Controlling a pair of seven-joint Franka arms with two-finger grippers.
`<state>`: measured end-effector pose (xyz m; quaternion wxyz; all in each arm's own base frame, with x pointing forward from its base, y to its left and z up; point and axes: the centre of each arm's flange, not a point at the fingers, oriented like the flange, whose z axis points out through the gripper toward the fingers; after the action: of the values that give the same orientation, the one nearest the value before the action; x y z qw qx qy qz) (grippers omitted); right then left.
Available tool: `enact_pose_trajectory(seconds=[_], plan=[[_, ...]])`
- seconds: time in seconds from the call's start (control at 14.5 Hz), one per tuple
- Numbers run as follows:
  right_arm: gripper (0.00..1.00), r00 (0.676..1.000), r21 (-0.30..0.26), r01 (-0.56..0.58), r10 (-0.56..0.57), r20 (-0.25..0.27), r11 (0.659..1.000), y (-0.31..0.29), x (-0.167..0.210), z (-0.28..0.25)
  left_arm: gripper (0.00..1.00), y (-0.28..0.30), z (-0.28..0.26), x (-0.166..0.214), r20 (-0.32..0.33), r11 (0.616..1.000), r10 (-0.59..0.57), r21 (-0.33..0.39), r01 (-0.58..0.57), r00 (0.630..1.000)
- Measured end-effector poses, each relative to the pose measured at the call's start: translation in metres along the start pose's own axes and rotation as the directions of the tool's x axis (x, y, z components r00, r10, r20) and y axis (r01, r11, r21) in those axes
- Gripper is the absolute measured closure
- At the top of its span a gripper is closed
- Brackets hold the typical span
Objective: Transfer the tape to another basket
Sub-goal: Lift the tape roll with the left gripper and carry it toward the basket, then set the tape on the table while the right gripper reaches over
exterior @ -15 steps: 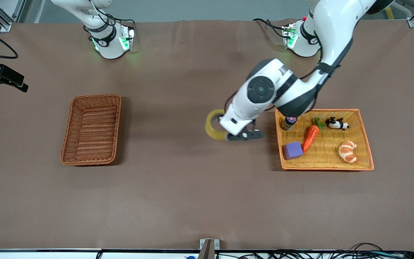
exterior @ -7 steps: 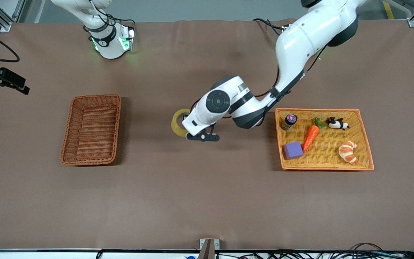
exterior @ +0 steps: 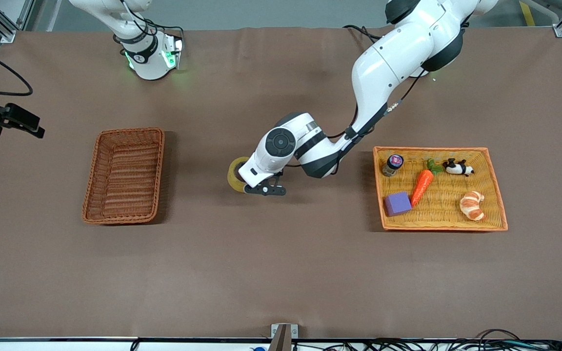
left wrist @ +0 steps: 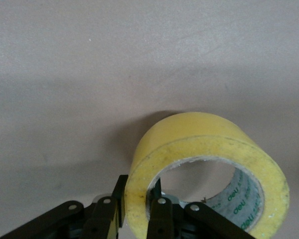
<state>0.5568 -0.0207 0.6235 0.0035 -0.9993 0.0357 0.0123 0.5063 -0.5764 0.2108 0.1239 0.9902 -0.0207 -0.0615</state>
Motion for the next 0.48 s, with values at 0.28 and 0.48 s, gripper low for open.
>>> enact_pose_trajectory(seconds=[0.28, 0.48], plan=[[0.0, 1.0, 0.0, 0.013, -0.013, -0.007, 1.0, -0.007, 0.005, 0.006, 0.48, -0.001, -0.001, 0.002, -0.005, 1.0, 0.017, 0.0, -0.017, 1.0], [0.0, 1.0, 0.001, 0.019, -0.019, -0.01, 1.0, -0.011, 0.006, 0.008, 0.19, 0.0, -0.023, 0.011, -0.032, 1.0, 0.012, -0.013, -0.012, 0.999]])
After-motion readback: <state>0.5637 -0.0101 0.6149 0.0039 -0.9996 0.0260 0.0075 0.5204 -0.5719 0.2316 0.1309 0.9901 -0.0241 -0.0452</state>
